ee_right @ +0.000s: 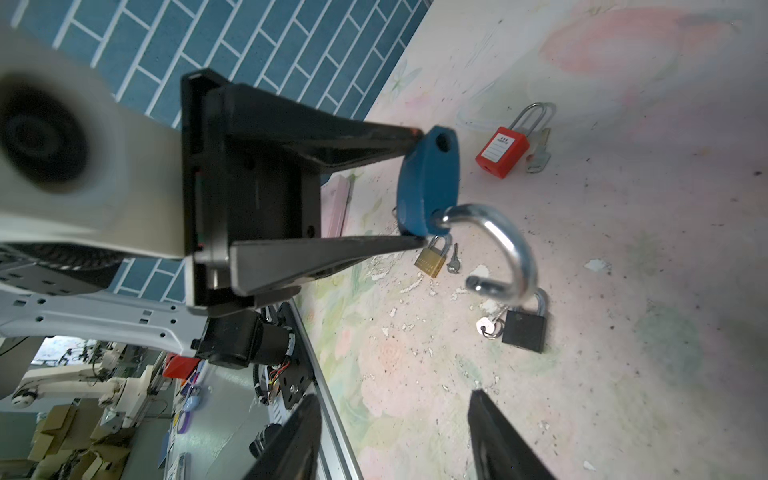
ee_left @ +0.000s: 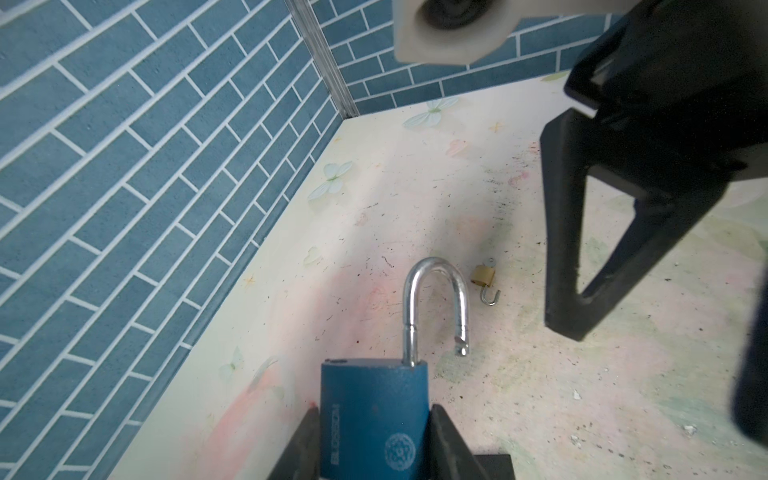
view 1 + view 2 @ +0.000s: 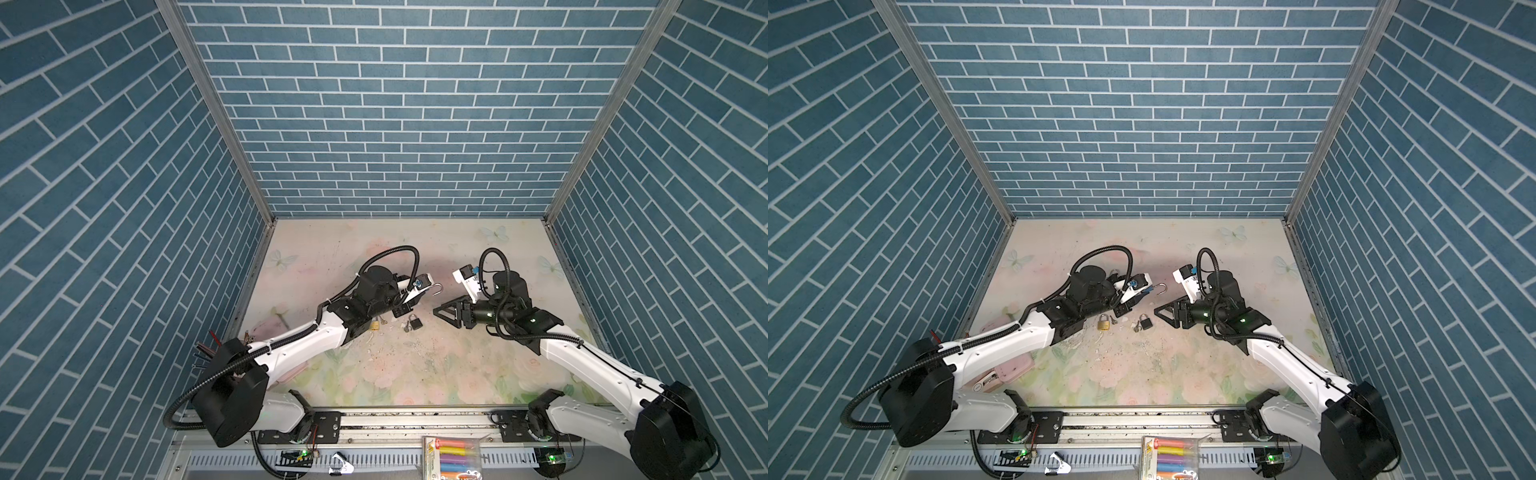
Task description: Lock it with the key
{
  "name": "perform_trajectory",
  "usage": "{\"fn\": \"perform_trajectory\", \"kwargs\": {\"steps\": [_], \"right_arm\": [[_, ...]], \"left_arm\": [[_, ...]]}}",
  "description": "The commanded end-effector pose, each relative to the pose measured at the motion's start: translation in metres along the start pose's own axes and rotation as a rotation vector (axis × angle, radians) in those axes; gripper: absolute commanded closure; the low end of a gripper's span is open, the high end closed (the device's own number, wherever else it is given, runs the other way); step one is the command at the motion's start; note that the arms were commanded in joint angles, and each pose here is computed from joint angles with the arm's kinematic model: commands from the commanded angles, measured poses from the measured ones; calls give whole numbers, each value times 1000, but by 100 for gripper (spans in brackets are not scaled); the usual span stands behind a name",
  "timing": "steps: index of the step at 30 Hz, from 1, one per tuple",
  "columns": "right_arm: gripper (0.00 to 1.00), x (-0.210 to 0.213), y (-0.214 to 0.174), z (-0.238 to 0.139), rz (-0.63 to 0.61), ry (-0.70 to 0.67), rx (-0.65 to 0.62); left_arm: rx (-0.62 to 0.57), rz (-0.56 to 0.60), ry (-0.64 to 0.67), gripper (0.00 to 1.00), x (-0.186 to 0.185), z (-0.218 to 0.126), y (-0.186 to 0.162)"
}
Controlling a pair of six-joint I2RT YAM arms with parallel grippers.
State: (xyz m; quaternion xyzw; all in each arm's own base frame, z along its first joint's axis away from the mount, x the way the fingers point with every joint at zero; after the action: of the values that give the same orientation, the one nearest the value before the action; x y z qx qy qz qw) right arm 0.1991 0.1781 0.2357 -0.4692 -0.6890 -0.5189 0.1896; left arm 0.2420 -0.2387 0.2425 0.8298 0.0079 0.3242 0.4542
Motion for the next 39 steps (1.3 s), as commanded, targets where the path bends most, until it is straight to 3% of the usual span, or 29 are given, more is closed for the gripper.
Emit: {"fn": "perform_trajectory", "kwargs": {"steps": [1,5,10,15,24,31,35,39], "right_arm": [[45,-9,16,1,26,-77,-50],[47,-21,31,-1,86,-117,-97],[48,-26,53,2,68,-100,-175],[49,-38,77,3,77,-174,-217],[50,-36,73,-17,117,-255,-203],[48,-14,53,-33,243,-105,-133],[49,-14,40,-30,347,-35,-50],[49,-13,29,-21,376,12,17]], "left_arm": [[-85,40,28,94,6,-8,13],[-97,41,19,94,5,-10,14],[-83,65,-15,93,-3,-7,13],[-81,71,-28,93,-8,-5,15],[-66,95,-28,93,-14,-1,8],[-88,167,-79,93,-25,2,-1],[-77,173,-63,93,-25,4,-3],[-70,174,-54,93,-24,6,-3]]}}
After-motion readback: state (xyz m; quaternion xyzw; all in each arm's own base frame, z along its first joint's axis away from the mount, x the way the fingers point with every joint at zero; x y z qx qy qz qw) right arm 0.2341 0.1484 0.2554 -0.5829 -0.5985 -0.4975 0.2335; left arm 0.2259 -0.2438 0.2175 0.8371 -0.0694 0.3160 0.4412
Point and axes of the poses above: each gripper's point midway between its finger pads, its own z axis out along the fingers, its own x axis along the line the jaws close on, y = z × x, the point moved 10 cm from there along -z, back along the fingers, and after that the axes turned 9 degrees about z, right-handed, at the moved point
